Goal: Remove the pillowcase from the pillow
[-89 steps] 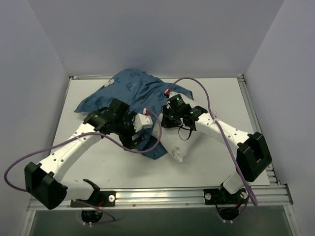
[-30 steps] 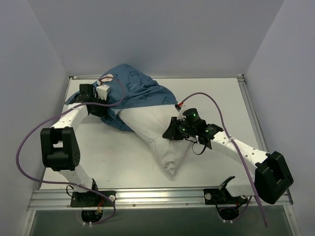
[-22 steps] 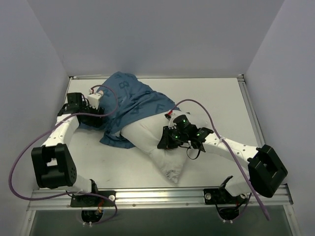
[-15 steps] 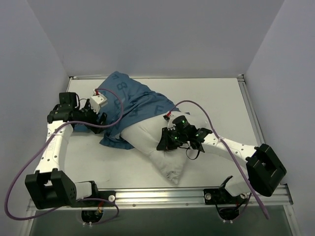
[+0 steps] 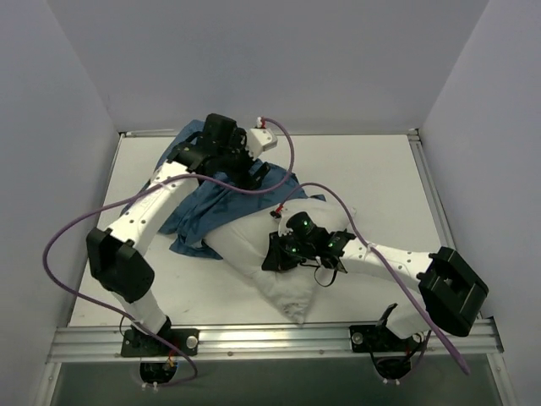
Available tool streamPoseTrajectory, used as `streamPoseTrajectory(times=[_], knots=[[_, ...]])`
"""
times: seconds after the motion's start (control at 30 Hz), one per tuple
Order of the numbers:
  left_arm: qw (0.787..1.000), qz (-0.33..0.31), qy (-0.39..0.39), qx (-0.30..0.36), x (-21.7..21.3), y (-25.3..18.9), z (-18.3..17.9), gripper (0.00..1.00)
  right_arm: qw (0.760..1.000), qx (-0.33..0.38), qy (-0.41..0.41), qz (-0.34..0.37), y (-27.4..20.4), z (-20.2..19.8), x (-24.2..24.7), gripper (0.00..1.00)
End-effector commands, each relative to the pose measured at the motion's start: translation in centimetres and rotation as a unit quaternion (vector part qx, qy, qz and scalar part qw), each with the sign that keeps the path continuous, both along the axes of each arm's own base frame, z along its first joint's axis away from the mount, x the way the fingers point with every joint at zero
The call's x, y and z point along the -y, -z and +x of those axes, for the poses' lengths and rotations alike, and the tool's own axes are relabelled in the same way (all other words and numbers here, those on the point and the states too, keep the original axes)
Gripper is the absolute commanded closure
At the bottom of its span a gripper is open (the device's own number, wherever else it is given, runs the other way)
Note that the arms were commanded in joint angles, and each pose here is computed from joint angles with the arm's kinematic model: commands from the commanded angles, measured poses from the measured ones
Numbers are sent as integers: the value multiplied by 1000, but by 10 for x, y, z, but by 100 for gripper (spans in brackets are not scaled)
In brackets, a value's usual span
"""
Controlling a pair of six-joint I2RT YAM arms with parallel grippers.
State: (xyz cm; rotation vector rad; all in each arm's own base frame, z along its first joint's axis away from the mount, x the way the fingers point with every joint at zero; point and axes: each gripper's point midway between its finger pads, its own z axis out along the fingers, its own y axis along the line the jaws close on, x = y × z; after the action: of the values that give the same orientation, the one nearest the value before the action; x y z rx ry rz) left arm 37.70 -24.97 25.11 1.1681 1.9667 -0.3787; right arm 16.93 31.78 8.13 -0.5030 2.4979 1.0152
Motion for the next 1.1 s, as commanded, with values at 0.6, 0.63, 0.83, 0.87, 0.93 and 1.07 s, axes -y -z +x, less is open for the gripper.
streamPoseTrajectory(times=[0.6,0.63,0.83,0.87,0.93,1.07], knots=[[917,149,-363,65,-182,31,191,98,984,-140,3,-114,69,-72,53,100],[907,162,-383,66,-202,34,194,98,982,-145,5,-117,72,-74,56,100],[872,197,-447,33,-295,69,194,98,983,-146,11,-109,73,-74,55,100],[874,194,-444,30,-296,71,193,98,984,-144,11,-108,72,-74,54,100],[883,184,-430,34,-289,71,190,98,983,-143,16,-110,73,-72,54,100],[909,154,-385,42,-255,60,187,98,985,-131,30,-108,67,-59,49,100]])
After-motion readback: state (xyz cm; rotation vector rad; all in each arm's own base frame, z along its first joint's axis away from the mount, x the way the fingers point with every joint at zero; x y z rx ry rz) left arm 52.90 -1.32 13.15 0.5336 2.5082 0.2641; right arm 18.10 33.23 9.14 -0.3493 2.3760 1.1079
